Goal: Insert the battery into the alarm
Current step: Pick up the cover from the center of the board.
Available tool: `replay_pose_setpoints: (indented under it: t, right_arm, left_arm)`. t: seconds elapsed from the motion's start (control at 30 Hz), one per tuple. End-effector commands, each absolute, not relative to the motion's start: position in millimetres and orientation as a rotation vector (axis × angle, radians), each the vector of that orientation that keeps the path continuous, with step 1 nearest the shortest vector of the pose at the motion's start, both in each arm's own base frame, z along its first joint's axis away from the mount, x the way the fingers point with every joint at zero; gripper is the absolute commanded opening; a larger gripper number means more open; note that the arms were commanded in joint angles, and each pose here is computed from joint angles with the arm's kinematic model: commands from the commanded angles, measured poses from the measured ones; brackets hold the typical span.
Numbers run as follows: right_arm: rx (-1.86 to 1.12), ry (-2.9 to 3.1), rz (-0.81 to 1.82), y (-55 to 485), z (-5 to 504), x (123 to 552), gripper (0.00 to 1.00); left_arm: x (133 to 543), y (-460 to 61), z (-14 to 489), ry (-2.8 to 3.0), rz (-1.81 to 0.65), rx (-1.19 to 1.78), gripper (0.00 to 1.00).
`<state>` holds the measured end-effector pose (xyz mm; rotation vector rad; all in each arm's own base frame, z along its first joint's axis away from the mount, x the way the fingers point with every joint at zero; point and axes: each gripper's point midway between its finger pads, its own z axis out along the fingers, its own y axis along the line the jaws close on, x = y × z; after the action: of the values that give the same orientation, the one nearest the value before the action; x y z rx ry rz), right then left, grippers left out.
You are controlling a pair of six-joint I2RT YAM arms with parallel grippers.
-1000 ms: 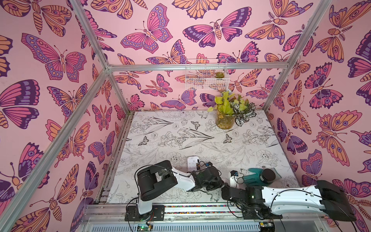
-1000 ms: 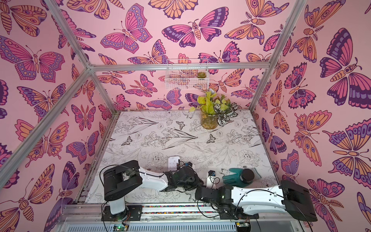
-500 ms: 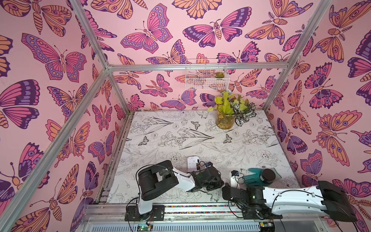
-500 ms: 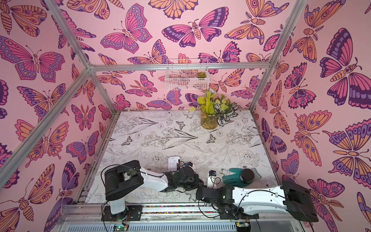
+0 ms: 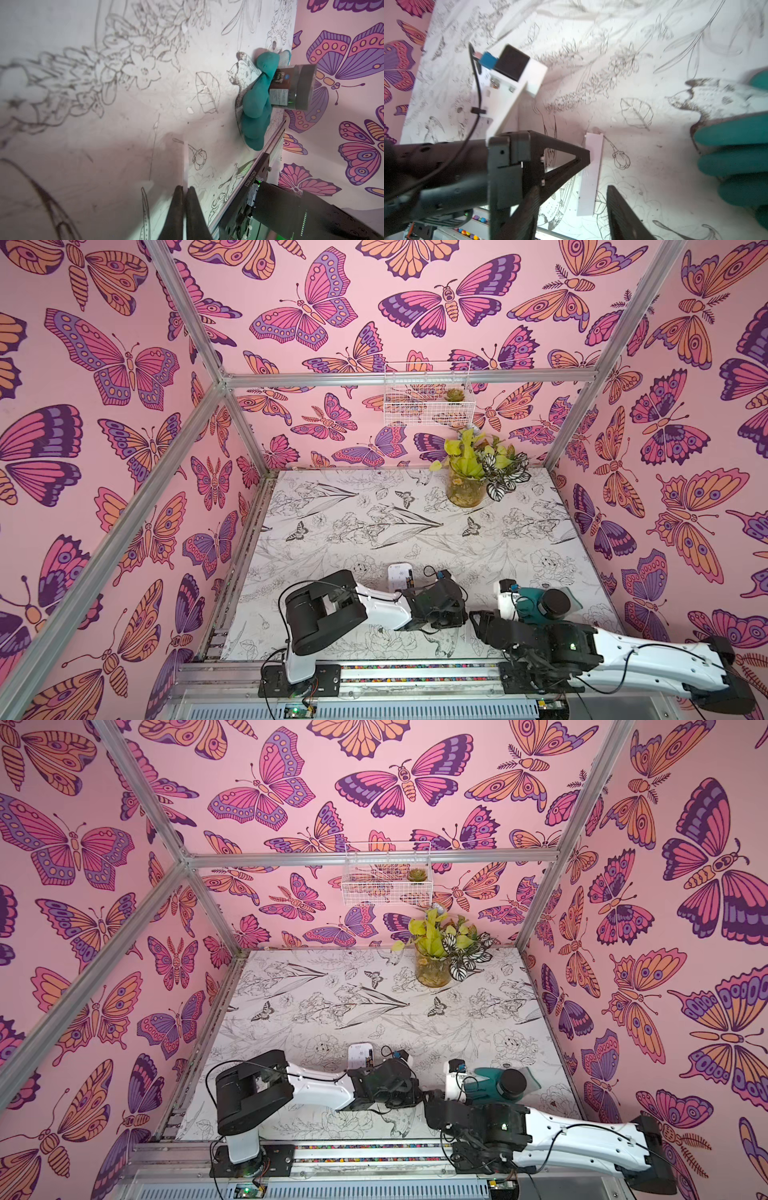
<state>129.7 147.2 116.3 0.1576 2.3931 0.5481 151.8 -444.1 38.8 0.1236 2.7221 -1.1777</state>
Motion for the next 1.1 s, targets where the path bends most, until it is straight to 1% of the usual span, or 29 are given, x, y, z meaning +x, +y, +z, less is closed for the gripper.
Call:
replay_pose_setpoints:
  t: [0.0, 0.1, 0.23, 0.27, 0.37, 0.47, 0.6, 0.73, 0.83, 0.93, 1.07]
  right_arm:
    - [0.119, 2.319, 0.335, 110.0, 132.9, 144.8, 0.57]
    - [0.127, 2.289, 0.300, 105.0, 147.8, 156.4, 0.60]
    - [0.157, 2.313, 0.227, 99.3, 149.6, 176.0, 0.62]
    - [0.177, 2.332, 0.247, 101.2, 147.5, 183.2, 0.63]
    - [0.232, 2.405, 0.427, 117.5, 136.5, 203.7, 0.62]
    - [0.326, 2.436, 0.529, 117.4, 126.2, 226.6, 0.60]
    - [0.434, 2.418, 0.647, 115.9, 124.3, 247.8, 0.59]
    - [0.390, 2.373, 0.856, 137.2, 145.1, 244.0, 0.59]
    - [0.357, 2.279, 1.018, 149.4, 170.5, 236.8, 0.61]
    - [0.345, 2.157, 1.138, 154.1, 195.4, 232.0, 0.63]
    - [0.327, 2.072, 1.293, 165.1, 225.4, 227.0, 0.63]
  left_arm:
    - [167.1, -437.4, 65.4, 2.655, -1.100, 0.215, 0.00]
    - [180.7, -434.4, 87.4, 2.604, -1.089, 0.233, 0.00]
    - [203.0, -420.1, 114.9, 2.539, -1.061, 0.213, 0.00]
    - [208.7, -415.6, 122.0, 2.523, -1.062, 0.203, 0.00]
    - [224.7, -400.4, 139.7, 2.492, -1.052, 0.185, 0.00]
    - [240.1, -380.4, 152.3, 2.468, -1.029, 0.151, 0.00]
    - [259.1, -356.9, 167.9, 2.450, -1.094, 0.087, 0.00]
    - [271.8, -339.4, 184.1, 2.408, -1.179, 0.025, 0.00]
    - [275.1, -333.0, 201.6, 2.325, -1.322, -0.020, 0.00]
    - [271.2, -334.1, 225.1, 2.234, -1.422, 0.008, 0.00]
    - [264.7, -339.1, 252.4, 2.125, -1.567, 0.020, 0.00]
